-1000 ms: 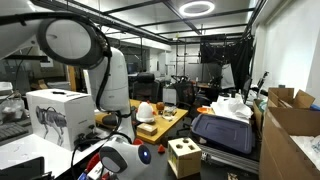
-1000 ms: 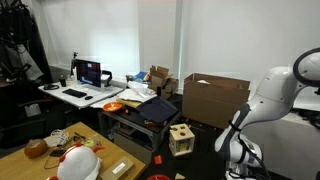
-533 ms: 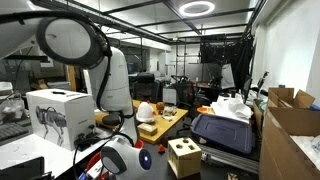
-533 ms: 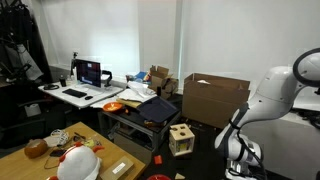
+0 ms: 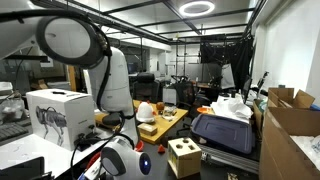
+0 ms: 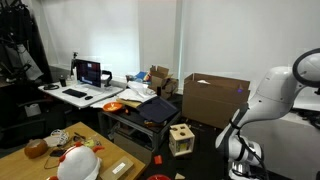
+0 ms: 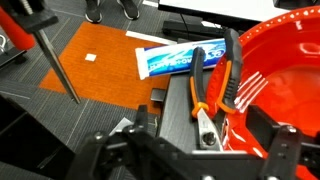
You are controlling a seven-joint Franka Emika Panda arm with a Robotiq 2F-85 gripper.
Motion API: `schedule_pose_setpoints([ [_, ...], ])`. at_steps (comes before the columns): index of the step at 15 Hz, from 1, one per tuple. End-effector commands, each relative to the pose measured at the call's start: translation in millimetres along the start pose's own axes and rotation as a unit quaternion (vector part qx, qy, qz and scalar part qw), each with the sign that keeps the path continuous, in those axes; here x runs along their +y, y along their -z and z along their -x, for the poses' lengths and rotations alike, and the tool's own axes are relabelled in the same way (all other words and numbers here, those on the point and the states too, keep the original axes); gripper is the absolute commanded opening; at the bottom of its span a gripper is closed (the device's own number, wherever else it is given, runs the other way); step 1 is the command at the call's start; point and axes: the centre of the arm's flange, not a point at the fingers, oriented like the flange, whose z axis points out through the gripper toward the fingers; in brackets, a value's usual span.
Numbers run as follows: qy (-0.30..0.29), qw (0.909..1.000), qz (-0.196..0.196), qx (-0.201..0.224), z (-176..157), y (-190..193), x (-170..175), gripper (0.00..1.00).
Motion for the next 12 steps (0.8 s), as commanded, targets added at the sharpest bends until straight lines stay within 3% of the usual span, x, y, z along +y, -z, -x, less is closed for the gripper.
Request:
schedule_pose_setpoints([
  [1,0.021,0.9995,0.003,-0.021,6.5,-6.3,-2.4,1.00],
  [12,0.043,0.9986,0.024,-0.018,0.7,-27.5,-30.8,1.00],
])
